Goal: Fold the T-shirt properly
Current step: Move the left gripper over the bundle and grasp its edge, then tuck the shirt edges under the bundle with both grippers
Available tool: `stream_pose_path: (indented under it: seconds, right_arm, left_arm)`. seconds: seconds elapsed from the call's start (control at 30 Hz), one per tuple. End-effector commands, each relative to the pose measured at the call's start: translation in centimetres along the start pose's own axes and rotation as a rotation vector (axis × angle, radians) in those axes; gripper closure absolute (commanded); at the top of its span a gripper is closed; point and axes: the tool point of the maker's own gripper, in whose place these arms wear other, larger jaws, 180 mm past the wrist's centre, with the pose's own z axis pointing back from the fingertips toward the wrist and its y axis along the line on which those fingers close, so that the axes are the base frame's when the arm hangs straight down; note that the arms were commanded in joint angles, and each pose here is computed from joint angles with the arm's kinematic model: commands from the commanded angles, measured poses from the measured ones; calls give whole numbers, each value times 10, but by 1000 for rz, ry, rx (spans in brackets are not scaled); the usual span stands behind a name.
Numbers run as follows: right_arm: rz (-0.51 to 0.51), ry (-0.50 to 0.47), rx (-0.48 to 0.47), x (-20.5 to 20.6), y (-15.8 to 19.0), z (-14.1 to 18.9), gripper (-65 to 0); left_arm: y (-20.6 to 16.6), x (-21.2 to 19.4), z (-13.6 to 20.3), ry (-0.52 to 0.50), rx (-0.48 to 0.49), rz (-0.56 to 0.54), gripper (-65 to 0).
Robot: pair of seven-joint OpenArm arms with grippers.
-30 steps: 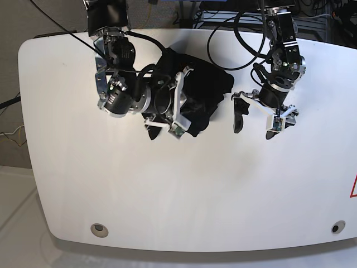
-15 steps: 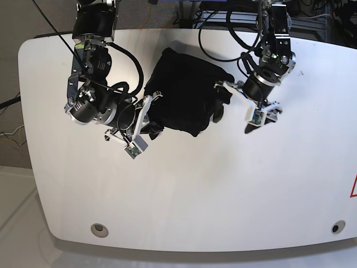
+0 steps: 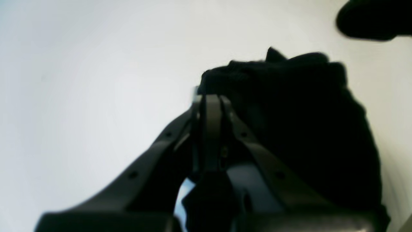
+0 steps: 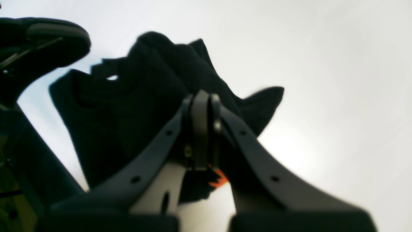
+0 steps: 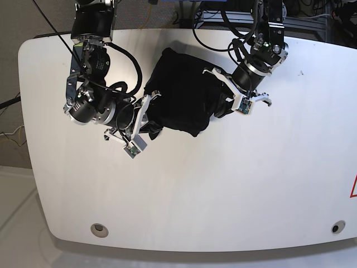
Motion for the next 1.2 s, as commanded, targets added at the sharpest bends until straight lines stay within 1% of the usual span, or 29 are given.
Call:
stream_pose_path:
  seconds: [0.0, 0.1, 0.4, 0.63, 0.73, 0.8, 0.97, 1.17]
  right_arm:
    - [-6, -28, 6, 14, -8, -4, 0]
    - [-37, -4, 19, 7, -12, -12, 0]
    - [-62, 12, 29, 11, -23, -21, 0]
    - [-82, 19, 37, 11, -27, -27, 0]
    - [-91, 20, 53, 8, -24, -33, 0]
    - [-89, 30, 69, 4, -21, -40, 0]
    - [-104, 72, 106, -14, -16, -57, 0]
    - [-138, 93, 122, -34, -15, -68, 0]
  left_arm:
    - [-17, 10, 1, -50, -30, 37, -3]
    - [-27, 5, 2, -41, -47, 59, -3]
    - [-62, -5, 2, -22, -96, 149, -3]
    - [-88, -18, 1, 14, -156, 170, -3]
    - [-100, -31, -1, 48, -187, 186, -3]
    - [-103, -40, -3, 69, -193, 196, -3]
    - [-94, -69, -7, 139, -169, 229, -3]
    - [-85, -77, -17, 133, -151, 246, -3]
